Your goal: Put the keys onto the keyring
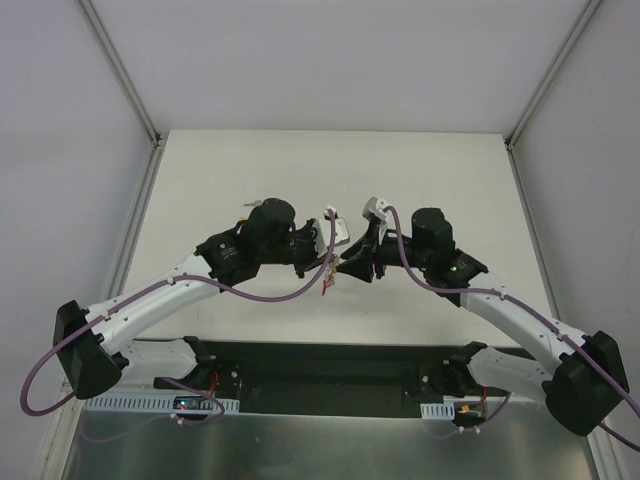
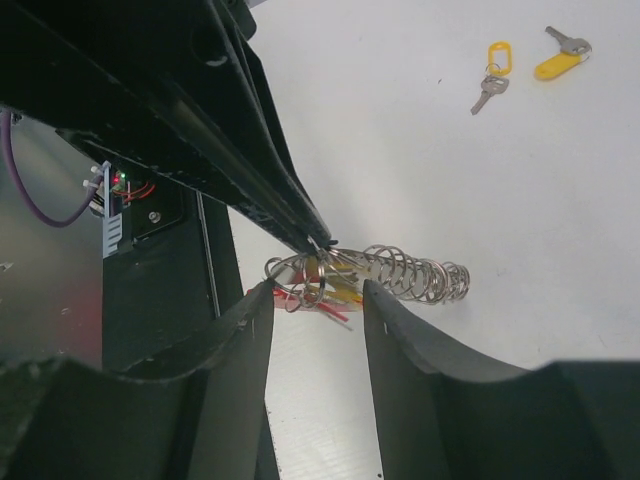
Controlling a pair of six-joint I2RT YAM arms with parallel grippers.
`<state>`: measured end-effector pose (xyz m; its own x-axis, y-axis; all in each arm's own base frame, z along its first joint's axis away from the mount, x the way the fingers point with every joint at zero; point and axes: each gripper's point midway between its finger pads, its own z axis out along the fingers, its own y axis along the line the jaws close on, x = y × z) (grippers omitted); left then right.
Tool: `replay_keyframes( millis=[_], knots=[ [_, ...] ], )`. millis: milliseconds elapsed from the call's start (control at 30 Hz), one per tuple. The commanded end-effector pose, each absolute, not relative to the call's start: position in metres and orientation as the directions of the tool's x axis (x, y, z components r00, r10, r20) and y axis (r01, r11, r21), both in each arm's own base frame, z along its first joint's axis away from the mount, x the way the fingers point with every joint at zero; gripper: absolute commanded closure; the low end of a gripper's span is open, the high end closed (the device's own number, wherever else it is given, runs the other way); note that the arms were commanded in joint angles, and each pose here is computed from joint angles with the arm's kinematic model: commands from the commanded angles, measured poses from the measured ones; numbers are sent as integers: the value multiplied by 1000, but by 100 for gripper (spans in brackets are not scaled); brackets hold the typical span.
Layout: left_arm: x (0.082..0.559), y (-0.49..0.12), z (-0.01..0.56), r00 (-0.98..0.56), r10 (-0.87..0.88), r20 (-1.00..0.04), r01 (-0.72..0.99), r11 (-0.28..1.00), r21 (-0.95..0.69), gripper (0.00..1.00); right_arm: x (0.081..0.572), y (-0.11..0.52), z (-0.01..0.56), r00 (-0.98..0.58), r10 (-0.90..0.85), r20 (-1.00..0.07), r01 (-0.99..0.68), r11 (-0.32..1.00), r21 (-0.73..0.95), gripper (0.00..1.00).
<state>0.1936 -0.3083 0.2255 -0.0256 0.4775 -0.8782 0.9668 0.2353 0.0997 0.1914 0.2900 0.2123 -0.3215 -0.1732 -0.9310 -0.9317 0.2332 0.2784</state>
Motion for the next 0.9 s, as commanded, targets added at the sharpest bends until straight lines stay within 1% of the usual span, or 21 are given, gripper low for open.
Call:
replay_keyframes(
  millis=[0, 133, 267, 333, 633, 867],
  knots=[
    [202, -308, 257, -10, 397, -918, 948, 295, 117, 100, 191, 289, 229, -276, -133, -952, -935, 268, 233, 56],
    [200, -306, 261, -13, 368, -930, 945, 309, 109, 100, 190, 293, 226, -292, -134, -947, -929, 273, 248, 57],
    [199, -304, 265, -9, 348, -937, 942, 319, 110, 100, 198, 295, 221, -311, -131, -941, -913, 317, 257, 58],
    [198, -302, 265, -9, 343, -939, 939, 326, 110, 100, 200, 296, 222, -313, -126, -941, -911, 319, 261, 59],
    [202, -301, 261, -20, 337, -941, 928, 355, 108, 100, 188, 306, 237, -283, -110, -953, -938, 240, 251, 70],
    [205, -301, 260, -44, 327, -944, 921, 379, 88, 100, 186, 310, 239, -279, -111, -954, -943, 217, 251, 72]
  ],
)
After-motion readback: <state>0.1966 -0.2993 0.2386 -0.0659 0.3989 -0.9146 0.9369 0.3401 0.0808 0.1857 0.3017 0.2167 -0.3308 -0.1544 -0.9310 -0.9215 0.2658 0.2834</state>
